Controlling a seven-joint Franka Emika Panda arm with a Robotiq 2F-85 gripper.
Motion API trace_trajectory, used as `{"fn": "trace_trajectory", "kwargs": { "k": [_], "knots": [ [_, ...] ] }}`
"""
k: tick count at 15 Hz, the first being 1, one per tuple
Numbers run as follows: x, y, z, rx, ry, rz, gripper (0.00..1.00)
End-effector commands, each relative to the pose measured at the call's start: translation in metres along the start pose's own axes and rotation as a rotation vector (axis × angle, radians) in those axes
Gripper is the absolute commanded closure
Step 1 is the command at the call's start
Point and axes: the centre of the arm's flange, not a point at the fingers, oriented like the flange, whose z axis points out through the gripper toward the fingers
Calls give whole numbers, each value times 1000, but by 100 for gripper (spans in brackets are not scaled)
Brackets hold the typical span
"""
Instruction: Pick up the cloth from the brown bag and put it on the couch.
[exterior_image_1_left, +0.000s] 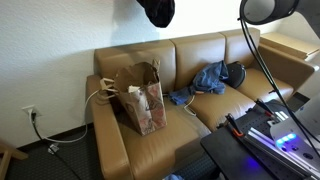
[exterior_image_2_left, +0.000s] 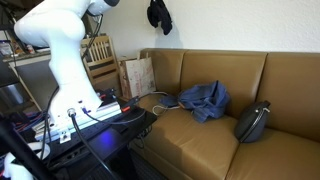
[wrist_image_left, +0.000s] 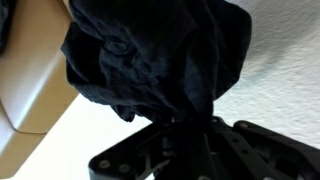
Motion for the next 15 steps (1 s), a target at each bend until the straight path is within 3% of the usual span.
{"fn": "trace_trajectory", "kwargs": {
  "k": [1, 5, 10, 15],
  "knots": [
    [7, 81, 27, -124, -41, 163, 100],
    [18, 105, 93, -159, -134, 374, 100],
    [9, 141, 180, -266, -374, 503, 100],
    [-29, 181, 271, -378, -620, 589, 100]
  ]
}}
